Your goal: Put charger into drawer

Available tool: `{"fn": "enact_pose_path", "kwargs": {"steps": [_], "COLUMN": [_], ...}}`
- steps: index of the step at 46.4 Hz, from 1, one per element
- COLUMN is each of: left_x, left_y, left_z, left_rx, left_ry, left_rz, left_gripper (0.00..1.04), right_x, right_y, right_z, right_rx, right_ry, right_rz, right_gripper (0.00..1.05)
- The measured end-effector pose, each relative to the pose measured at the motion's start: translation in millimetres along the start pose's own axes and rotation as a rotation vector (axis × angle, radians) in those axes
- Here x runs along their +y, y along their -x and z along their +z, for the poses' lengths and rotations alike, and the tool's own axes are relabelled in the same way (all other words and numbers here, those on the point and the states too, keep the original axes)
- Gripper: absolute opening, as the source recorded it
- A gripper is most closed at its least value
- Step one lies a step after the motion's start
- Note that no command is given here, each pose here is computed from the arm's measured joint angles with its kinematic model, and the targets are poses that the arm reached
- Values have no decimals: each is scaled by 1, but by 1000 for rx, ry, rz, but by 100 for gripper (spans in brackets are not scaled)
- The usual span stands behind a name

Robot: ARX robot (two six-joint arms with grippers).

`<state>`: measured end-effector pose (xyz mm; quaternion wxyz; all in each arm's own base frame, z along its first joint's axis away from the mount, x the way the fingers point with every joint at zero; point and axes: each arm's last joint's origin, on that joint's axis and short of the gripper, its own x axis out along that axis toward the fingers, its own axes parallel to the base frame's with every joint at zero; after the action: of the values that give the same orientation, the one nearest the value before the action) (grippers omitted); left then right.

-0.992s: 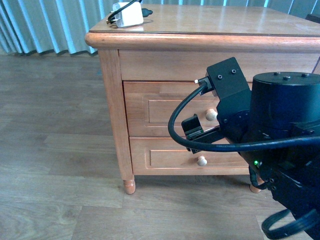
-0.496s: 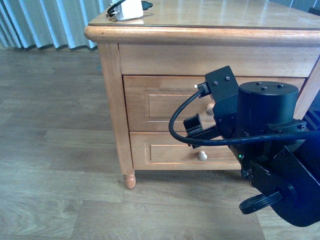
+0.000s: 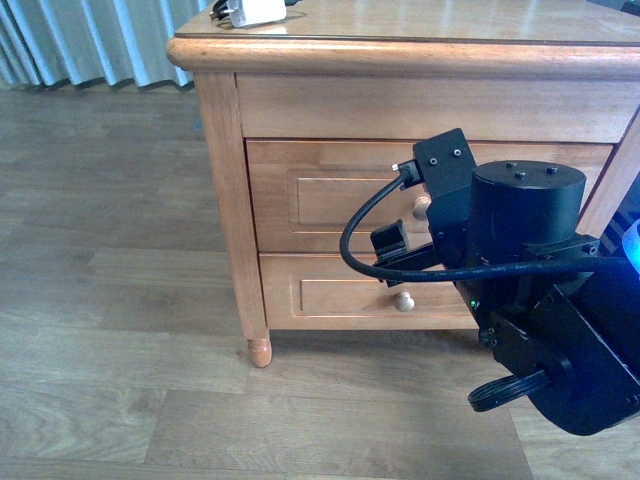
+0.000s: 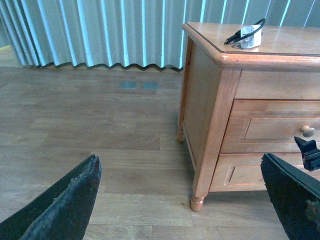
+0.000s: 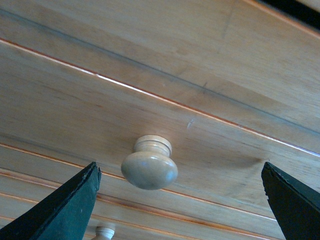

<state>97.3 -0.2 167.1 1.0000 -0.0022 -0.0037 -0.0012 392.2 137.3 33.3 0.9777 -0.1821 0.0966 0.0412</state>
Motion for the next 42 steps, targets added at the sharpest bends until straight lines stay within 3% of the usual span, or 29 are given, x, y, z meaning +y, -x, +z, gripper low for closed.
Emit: {"fn": "enact_pose_path", "kwargs": {"steps": [42], "left_x": [0], "left_y": [0], "left_z": [0], "left_rx": [0], "left_ry": [0], "left_rz": [0], "left_gripper": [99], "right_x": [13], "right_y": [-4], "right_z": [1], "right_rx": [-8], "right_ry": [-39], "right_rz": [-23], "right_gripper": [96]}}
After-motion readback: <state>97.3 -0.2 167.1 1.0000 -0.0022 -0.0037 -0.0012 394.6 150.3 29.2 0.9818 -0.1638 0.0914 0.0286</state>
